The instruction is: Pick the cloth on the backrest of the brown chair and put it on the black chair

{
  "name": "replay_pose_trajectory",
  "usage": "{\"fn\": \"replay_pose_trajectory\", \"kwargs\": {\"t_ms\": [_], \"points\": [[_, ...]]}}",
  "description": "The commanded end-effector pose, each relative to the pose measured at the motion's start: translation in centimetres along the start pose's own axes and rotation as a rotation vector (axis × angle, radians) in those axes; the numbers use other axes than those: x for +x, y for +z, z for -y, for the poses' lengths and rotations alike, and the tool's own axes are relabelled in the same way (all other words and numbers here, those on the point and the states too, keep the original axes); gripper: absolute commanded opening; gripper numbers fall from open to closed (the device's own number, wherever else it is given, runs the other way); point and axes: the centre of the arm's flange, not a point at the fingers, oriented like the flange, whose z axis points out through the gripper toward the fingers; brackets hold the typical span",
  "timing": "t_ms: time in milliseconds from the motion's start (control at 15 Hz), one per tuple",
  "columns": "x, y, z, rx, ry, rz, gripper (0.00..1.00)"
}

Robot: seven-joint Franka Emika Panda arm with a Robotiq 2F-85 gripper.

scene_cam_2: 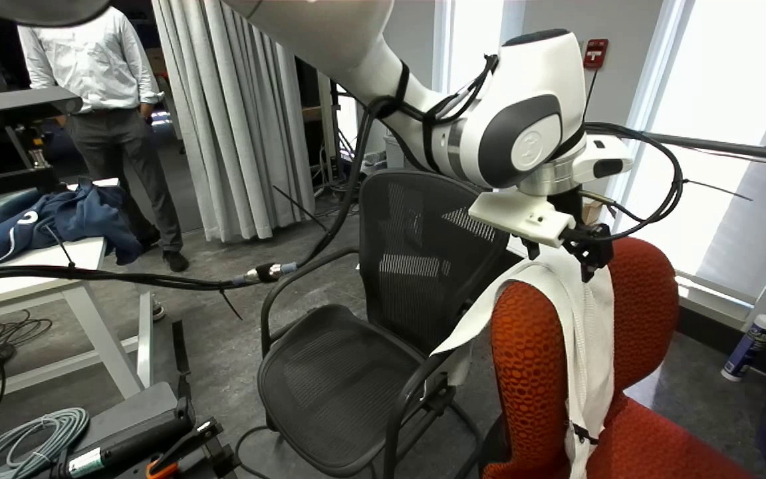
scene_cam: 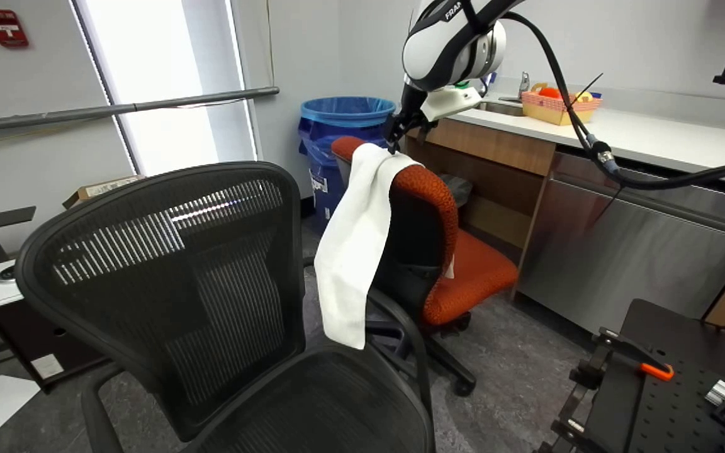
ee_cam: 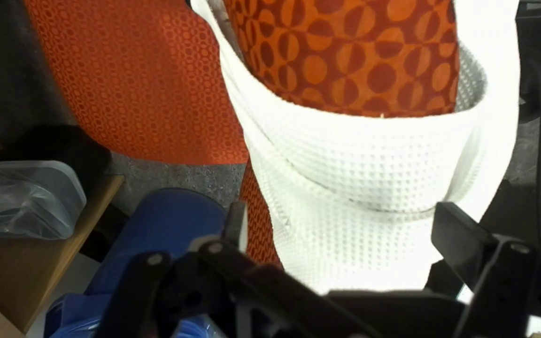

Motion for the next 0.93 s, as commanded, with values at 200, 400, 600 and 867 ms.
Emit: {"fn": "replay_pose_trajectory", "kwargs": {"t_ms": [200, 400, 600, 867], "points": [[4.4, 3.9, 0.5, 0.01, 0.024, -0.01, 0.72], [4.6, 4.5, 1.7, 0.023, 0.026, 0.002, 0.46], [4.7, 4.6, 2.3, 0.024, 0.028, 0.002, 0.22], [5.3, 3.5, 1.7, 0.04, 0.023, -0.015, 0.0]]}}
